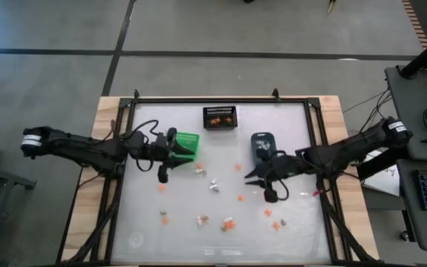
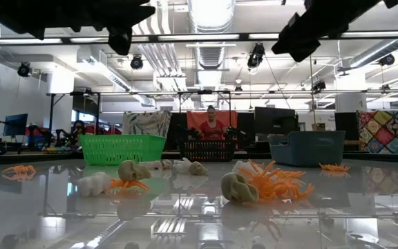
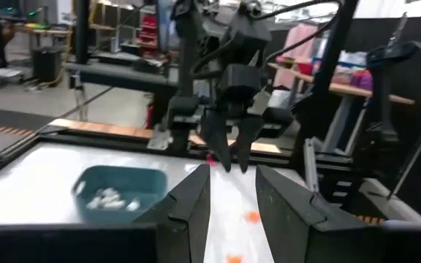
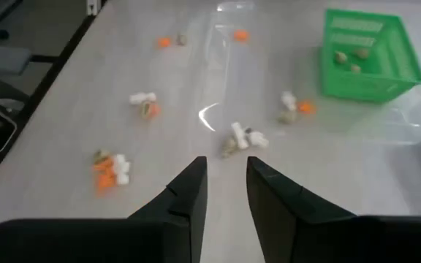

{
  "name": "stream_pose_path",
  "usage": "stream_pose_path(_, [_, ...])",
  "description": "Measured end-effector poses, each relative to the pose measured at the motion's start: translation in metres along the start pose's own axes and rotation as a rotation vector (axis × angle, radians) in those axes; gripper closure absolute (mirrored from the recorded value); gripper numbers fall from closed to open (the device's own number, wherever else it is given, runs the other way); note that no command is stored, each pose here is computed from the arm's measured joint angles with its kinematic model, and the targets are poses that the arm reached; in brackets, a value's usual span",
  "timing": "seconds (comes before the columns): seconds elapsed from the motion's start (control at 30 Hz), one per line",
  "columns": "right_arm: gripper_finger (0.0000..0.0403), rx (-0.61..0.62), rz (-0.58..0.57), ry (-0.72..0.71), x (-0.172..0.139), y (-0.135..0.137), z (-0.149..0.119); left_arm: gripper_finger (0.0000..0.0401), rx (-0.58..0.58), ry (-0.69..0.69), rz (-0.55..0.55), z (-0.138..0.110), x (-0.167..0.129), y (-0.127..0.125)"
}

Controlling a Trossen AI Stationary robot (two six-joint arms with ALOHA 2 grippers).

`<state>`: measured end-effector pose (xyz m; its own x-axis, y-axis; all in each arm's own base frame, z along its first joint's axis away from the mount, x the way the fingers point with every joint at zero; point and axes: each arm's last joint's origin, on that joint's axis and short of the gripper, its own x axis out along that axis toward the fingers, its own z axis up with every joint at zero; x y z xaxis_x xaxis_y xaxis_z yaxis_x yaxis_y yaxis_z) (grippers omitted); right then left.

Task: Sort Halloween decoration
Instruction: Put the orange spider toy into the black bin

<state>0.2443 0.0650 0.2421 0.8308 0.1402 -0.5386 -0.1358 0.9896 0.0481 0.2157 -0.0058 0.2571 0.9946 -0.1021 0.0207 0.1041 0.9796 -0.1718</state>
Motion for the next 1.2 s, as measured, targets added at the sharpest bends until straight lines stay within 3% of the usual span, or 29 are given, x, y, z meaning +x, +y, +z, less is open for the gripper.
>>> stream_pose_path(0.37, [0.0337, 0.025, 0.053, -0.007, 0.015, 0.036, -0.029, 0.0307, 0.005, 0.075, -0.045, -0.015, 0.041, -0.009])
stream_pose_path(0.63, [0.0337, 0.005, 0.111, 0.004, 0.046, 0.061, -0.045, 0.0307, 0.004, 0.091, -0.055, -0.015, 0.059, -0.012])
stream_pose_path(1.2, [0.0328, 0.038, 0.115, 0.139, 0.109, 0.091, -0.052, 0.0307, -0.013, 0.106, -0.101, -0.020, 0.064, -0.037])
